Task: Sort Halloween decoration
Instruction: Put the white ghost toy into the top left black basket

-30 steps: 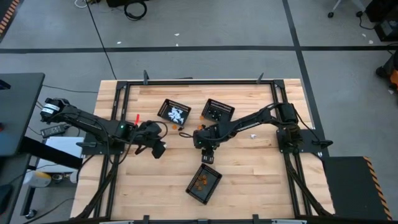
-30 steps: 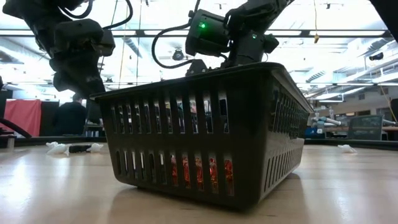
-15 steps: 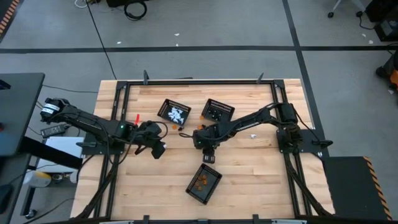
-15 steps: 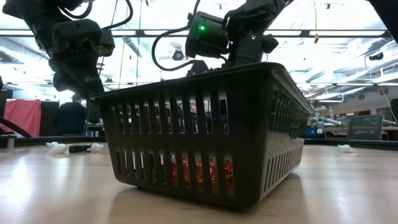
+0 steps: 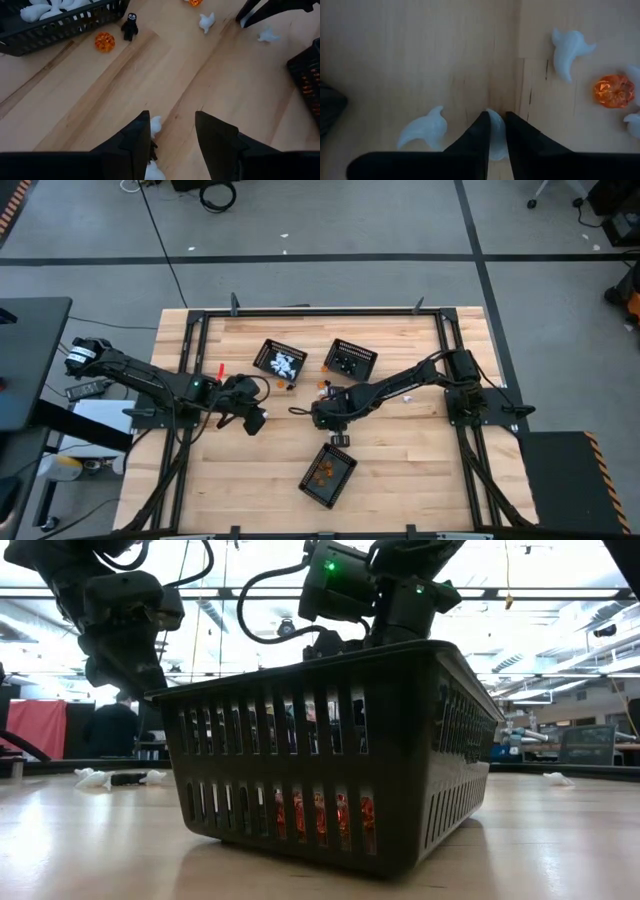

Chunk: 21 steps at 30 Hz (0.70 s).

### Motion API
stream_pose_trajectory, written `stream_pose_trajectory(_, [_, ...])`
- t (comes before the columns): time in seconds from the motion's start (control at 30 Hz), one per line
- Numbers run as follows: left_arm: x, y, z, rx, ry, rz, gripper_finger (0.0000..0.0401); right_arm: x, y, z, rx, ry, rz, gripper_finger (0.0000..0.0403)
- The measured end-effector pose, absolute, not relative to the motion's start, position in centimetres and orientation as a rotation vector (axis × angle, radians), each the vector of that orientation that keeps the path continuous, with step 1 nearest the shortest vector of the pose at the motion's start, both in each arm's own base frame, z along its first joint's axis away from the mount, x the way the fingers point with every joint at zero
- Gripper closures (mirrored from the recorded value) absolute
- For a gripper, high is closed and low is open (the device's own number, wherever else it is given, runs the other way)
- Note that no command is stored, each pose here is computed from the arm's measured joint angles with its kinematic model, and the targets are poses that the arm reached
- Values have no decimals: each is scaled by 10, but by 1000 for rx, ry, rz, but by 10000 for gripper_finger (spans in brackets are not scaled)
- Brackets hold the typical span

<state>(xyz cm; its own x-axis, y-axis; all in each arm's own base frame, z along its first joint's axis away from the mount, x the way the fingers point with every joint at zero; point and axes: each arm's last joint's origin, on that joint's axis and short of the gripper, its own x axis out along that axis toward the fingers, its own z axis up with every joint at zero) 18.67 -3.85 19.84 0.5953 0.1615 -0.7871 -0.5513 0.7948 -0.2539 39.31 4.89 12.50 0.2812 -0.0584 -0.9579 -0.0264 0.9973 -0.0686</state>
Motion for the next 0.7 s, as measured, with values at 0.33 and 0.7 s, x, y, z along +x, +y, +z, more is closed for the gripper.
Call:
stream_pose_trajectory(0.33, [185,-38,197,-503,856,442,237,392,47,127,-69,1286,-25,355])
stream_pose_trajectory(0.7, [183,-38,196,-486,878,446,237,402,29,157,-102,1265,-75,359])
